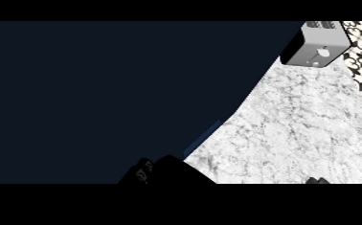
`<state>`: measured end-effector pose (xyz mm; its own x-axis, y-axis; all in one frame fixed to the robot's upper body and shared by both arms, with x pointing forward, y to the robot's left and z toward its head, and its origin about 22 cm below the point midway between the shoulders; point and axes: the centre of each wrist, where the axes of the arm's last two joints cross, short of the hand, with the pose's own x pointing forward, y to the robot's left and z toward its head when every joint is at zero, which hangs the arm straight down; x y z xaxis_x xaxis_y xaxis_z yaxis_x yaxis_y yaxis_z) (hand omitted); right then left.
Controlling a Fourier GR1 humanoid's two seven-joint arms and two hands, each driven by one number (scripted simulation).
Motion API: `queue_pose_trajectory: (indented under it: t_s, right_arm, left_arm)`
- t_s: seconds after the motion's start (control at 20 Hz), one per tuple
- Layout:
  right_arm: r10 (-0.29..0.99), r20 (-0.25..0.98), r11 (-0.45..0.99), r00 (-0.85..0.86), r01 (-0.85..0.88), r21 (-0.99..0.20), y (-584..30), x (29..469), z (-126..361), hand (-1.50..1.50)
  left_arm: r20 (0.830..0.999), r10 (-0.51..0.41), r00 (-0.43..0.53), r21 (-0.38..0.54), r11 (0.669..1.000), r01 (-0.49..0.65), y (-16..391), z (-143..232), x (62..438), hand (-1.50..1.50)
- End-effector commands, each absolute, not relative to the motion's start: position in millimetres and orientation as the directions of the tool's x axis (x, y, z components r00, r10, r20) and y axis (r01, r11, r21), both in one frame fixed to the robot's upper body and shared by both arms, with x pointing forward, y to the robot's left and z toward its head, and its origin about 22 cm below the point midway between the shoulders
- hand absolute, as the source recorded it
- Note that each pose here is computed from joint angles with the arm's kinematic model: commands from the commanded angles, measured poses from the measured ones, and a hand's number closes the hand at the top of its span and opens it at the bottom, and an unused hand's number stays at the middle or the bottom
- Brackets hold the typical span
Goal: Pick up the wine, place it into the cabinet and close the cabinet
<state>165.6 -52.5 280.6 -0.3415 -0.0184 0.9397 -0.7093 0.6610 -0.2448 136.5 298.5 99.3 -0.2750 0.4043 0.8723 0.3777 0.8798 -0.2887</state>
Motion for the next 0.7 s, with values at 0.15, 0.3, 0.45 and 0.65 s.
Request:
queue_pose_trajectory:
  t_s: [0.15,0.3,0.45,0.65]
  right_arm:
    - [0.057,0.913,0.751,-0.403,-0.586,-0.305,13,209,286,1.50]
    - [0.081,0.904,0.778,-0.419,-0.541,-0.320,28,239,283,1.50]
    - [0.076,0.927,0.830,-0.368,-0.492,-0.264,34,272,295,1.50]
    - [0.088,0.942,0.831,-0.325,-0.497,-0.249,41,300,287,1.50]
  left_arm:
    - [0.865,0.432,-0.256,-0.300,0.853,0.426,334,115,141,1.50]
    - [0.859,0.455,-0.234,-0.322,0.837,0.442,333,116,136,1.50]
    - [0.861,0.435,-0.264,-0.296,0.850,0.437,350,116,141,1.50]
    - [0.861,0.435,-0.264,-0.305,0.856,0.418,373,116,143,1.50]
